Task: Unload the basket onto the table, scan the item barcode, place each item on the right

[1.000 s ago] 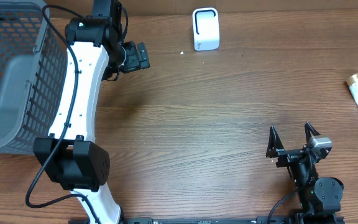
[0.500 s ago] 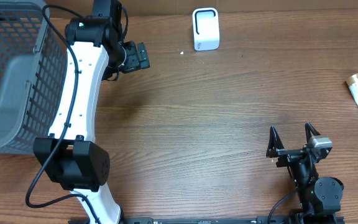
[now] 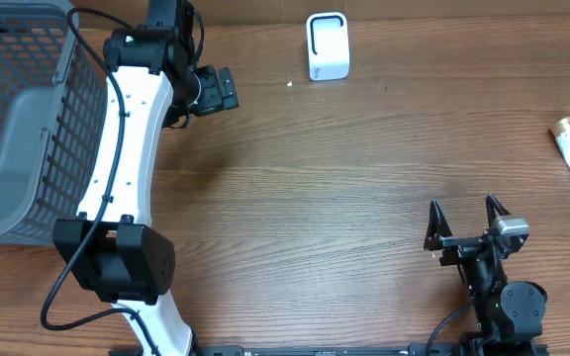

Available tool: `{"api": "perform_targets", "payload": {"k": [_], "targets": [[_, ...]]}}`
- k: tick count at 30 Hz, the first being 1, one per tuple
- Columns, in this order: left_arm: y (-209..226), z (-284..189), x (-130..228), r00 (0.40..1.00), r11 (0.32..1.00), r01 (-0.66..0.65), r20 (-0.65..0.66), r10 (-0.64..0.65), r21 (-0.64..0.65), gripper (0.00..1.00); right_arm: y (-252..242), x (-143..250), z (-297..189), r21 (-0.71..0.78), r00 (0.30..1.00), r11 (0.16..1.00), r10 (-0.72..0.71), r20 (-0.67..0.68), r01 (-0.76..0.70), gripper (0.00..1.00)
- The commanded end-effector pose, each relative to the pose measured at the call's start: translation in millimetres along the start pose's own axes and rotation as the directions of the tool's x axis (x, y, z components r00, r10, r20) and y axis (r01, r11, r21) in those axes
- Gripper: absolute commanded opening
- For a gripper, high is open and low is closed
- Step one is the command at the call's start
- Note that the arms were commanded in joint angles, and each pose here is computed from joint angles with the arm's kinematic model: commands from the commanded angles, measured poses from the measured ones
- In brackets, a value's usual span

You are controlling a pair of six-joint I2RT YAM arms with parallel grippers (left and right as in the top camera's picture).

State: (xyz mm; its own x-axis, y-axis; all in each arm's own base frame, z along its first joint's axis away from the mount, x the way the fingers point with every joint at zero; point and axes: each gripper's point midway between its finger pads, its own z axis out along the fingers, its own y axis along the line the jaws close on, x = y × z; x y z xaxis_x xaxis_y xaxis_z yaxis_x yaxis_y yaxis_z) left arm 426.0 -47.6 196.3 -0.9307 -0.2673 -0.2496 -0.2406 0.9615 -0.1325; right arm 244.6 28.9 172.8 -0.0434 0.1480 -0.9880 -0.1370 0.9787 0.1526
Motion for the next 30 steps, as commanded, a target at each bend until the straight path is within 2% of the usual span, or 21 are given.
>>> {"api": "perform_targets", "payload": {"k": [1, 8, 14, 20, 25, 26, 30], "targets": [[-1.5, -1.5, -3.2, 1.0, 1.0, 0.008, 0.01, -0.008, 0.001, 1.0, -0.6, 2.2, 0.1, 0.003, 1.0, 1.0, -0.004, 0.003, 0.004, 1.0], [-0.3, -1.5, -0.1, 1.0, 1.0, 0.008, -0.002, -0.008, -0.004, 1.0, -0.6, 2.2, 0.1, 0.003, 1.0, 1.0, -0.004, 0.003, 0.004, 1.0], [12.8, -10.7, 15.6, 0.999, 0.998, -0.007, -0.045, 0.004, -0.062, 1.0, -0.6, 2.2, 0.1, 0.003, 1.0, 1.0, -0.004, 0.003, 0.004, 1.0], [7.5, -51.0, 10.0, 0.997, 1.0, -0.026, 0.074, 0.027, -0.017, 1.0, -0.6, 2.2, 0.1, 0.003, 1.0, 1.0, -0.004, 0.003, 0.004, 1.0], [-3.7, -96.3, 13.5, 0.969, 0.988, -0.15, 0.203, 0.142, 0.025, 1.0, -0.6, 2.2, 0.1, 0.003, 1.0, 1.0, -0.004, 0.003, 0.004, 1.0], [-6.0, -112.7, 20.6, 0.948, 0.977, -0.212, 0.247, 0.199, 0.026, 1.0, -0.6, 2.2, 0.1, 0.003, 1.0, 1.0, -0.004, 0.003, 0.004, 1.0], [1.3, -128.7, 48.0, 0.911, 0.952, -0.306, 0.293, 0.289, 0.012, 1.0, -0.6, 2.2, 0.1, 0.003, 1.0, 1.0, -0.004, 0.003, 0.004, 1.0]]}}
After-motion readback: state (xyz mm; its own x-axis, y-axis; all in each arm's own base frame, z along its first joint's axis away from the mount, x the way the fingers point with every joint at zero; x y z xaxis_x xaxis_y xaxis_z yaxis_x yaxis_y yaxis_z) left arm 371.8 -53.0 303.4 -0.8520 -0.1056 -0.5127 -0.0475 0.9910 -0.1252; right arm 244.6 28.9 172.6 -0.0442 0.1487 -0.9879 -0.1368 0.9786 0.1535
